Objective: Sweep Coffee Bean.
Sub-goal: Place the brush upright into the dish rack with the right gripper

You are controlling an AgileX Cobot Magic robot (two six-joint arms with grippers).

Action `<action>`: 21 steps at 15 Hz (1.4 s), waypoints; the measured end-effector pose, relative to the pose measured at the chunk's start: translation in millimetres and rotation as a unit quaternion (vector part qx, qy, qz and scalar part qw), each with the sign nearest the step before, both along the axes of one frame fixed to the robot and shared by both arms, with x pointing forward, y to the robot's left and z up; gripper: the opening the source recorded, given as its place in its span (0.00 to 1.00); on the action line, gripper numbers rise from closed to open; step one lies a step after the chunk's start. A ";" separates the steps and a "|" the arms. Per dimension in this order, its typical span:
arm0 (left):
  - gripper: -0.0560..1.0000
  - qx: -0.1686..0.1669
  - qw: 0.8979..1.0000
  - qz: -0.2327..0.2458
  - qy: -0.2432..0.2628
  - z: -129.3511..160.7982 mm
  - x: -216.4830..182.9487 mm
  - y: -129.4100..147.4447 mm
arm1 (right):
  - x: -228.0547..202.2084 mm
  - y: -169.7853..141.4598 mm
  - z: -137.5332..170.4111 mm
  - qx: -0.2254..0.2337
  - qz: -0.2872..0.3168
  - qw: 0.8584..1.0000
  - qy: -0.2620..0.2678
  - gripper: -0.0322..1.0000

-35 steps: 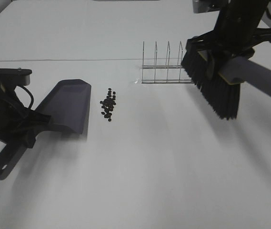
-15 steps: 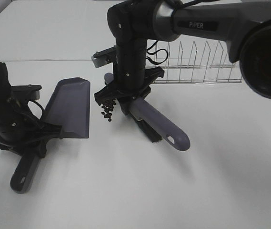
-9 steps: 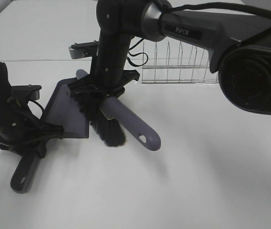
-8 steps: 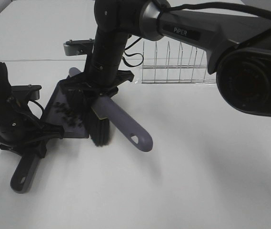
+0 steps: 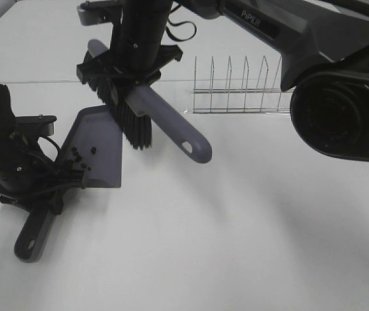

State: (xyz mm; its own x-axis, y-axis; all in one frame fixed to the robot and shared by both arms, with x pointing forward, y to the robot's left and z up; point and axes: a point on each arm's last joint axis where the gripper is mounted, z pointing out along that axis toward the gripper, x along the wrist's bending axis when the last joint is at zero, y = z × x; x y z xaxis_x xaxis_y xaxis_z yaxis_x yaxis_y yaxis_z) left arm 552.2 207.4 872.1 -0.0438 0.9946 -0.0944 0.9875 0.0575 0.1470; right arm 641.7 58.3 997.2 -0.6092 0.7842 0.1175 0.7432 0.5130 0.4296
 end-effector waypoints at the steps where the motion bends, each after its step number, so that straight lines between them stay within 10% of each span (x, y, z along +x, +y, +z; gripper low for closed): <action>1: 0.39 0.000 1.000 0.000 0.000 0.0 0.0 0.0 | 2.7 -3.2 13.2 -0.003 -0.006 1.000 -0.028 0.36; 9: 0.39 0.000 1.000 0.000 0.001 0.0 -0.2 0.0 | 32.8 -101.7 86.6 -0.023 -0.105 0.990 -0.089 0.36; 21: 0.39 -0.001 1.000 -0.010 -0.006 4.4 -0.2 -0.2 | 1.2 -277.3 33.3 -0.128 -0.253 0.954 0.094 0.36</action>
